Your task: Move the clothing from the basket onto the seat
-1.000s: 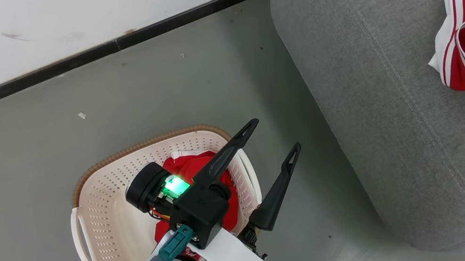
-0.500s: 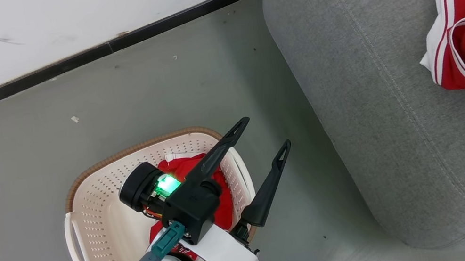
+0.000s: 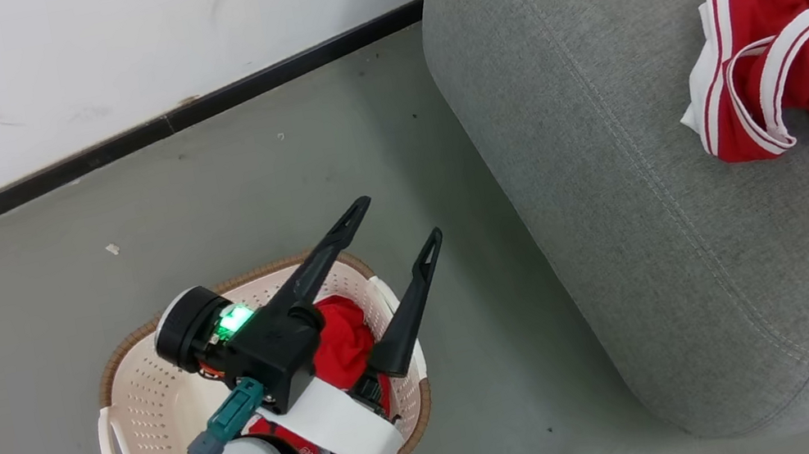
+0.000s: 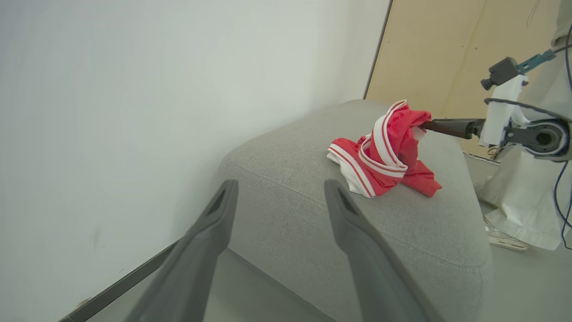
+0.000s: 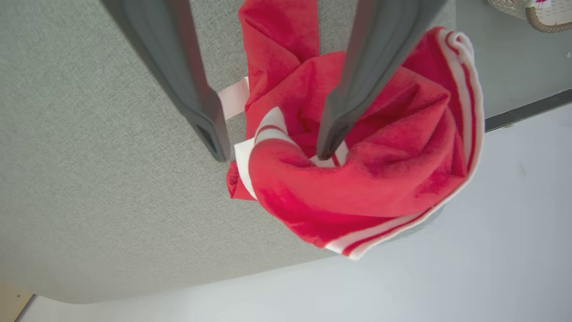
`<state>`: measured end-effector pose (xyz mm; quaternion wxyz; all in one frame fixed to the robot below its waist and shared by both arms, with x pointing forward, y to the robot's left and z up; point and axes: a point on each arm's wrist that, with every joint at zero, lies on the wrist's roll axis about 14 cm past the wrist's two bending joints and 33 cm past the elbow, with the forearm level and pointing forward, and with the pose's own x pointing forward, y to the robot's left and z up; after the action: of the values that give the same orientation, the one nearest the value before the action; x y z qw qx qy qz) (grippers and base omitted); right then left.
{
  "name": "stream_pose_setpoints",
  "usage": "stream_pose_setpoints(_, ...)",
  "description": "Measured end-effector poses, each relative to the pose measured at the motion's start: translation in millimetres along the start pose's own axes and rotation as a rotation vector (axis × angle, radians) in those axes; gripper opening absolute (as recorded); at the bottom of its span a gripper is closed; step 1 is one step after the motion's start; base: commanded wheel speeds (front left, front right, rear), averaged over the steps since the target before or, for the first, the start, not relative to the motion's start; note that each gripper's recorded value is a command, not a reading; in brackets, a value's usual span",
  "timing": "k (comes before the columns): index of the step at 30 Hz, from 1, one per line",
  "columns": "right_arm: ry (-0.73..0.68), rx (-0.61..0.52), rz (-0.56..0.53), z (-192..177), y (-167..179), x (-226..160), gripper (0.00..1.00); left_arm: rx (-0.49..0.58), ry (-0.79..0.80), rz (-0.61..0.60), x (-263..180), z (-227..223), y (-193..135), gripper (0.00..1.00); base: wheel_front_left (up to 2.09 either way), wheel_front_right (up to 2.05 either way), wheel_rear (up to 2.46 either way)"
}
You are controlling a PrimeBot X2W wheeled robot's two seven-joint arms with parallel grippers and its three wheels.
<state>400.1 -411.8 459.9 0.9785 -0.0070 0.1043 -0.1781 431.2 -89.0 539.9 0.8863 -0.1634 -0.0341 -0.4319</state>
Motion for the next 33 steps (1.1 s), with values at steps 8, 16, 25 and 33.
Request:
stream_pose_setpoints(8,-0.109,-0.03,0.051,35.7,4.1,-15.4,1.0,-0.001,-0.023,0.056,-7.7,6.3,6.8,1.0,0.0,0.0,0.0)
stream_pose_setpoints(16,-0.25,-0.04,0.141,82.2,29.1,-24.4,1.0,0.019,-0.057,0.145,-22.0,17.4,20.5,1.0,0.0,0.0,0.0)
stream_pose_setpoints(25,-0.341,-0.031,0.319,103.2,102.9,-35.7,1.0,0.035,-0.051,0.342,-62.4,20.5,54.2,1.0,0.0,0.0,0.0)
stream_pose_setpoints(33,-0.425,0.0,0.406,124.7,147.2,-48.0,1.0,0.068,-0.056,0.518,-103.8,27.2,83.6,1.0,0.0,0.0,0.0)
